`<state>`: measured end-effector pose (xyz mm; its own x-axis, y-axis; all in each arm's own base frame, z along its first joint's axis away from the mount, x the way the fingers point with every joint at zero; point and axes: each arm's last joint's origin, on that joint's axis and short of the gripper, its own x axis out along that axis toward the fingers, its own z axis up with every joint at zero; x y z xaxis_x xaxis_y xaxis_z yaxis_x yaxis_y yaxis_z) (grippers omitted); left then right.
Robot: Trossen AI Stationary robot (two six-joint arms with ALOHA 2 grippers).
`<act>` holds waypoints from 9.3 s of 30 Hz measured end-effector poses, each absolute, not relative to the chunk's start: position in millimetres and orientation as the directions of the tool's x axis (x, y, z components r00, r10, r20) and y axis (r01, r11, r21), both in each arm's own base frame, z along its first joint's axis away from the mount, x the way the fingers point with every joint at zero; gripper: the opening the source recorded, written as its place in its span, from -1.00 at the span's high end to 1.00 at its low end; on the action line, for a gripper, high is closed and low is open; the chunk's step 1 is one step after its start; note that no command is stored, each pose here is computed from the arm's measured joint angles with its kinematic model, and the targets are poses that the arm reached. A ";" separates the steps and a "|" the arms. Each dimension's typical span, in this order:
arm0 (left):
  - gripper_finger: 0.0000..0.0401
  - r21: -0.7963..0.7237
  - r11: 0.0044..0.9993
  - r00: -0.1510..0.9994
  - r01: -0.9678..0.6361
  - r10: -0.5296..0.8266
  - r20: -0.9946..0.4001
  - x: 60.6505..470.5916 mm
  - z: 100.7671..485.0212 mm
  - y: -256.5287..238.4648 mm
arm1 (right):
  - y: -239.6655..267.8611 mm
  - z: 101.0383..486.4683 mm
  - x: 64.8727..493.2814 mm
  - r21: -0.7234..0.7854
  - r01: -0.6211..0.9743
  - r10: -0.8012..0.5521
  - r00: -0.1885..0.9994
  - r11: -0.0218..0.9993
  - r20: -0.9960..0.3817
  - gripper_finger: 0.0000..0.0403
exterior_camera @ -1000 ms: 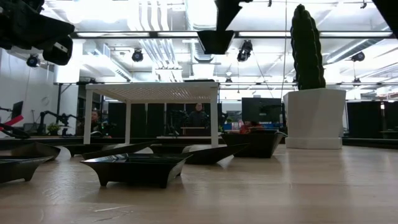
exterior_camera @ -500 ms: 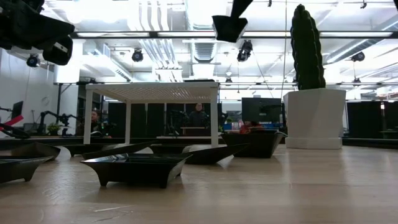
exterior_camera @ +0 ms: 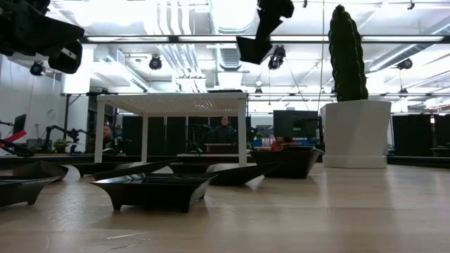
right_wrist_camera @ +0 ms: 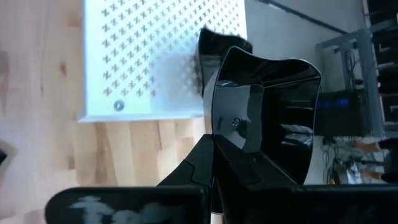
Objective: Pick & Place Mini shaped plates
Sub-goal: Stack the distorted square plate on top of the other distorted square plates on the shelf
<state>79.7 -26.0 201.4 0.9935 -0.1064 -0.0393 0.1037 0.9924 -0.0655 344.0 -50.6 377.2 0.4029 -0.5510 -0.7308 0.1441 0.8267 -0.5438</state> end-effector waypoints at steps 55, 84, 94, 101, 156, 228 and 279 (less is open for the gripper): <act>1.00 -0.064 0.993 0.993 0.103 -0.106 -0.043 80.0 201.2 -26.1 | -135.1 343.0 417.6 -0.444 0.192 -0.484 0.371 0.875 -0.793 0.96; 1.00 -0.064 0.993 0.993 0.103 -0.106 -0.043 80.0 201.2 -26.1 | -133.6 330.0 424.1 -0.428 0.126 -0.444 0.335 0.895 -0.831 0.87; 1.00 -0.065 0.993 0.993 0.104 -0.107 -0.043 80.0 201.2 -26.2 | -128.4 336.2 422.4 -0.430 0.124 -0.445 0.352 0.894 -0.824 0.50; 1.00 -0.064 0.993 0.993 0.104 -0.106 -0.043 80.0 201.1 -26.2 | -102.8 353.1 418.6 -0.413 0.128 -0.428 0.392 0.902 -0.814 0.50; 1.00 -0.064 0.993 0.993 0.103 -0.106 -0.043 80.0 201.1 -26.1 | 114.8 296.7 377.8 -0.304 0.216 -0.356 0.269 0.928 -0.895 0.96; 1.00 -0.064 0.993 0.993 0.104 -0.106 -0.043 80.0 201.1 -26.1 | 122.4 167.2 366.9 -0.070 0.527 -0.228 0.242 0.847 -0.943 0.63; 1.00 -0.064 0.993 0.993 0.103 -0.106 -0.043 80.0 201.1 -26.1 | 117.9 169.5 372.2 -0.133 0.442 -0.282 0.290 0.887 -0.915 0.96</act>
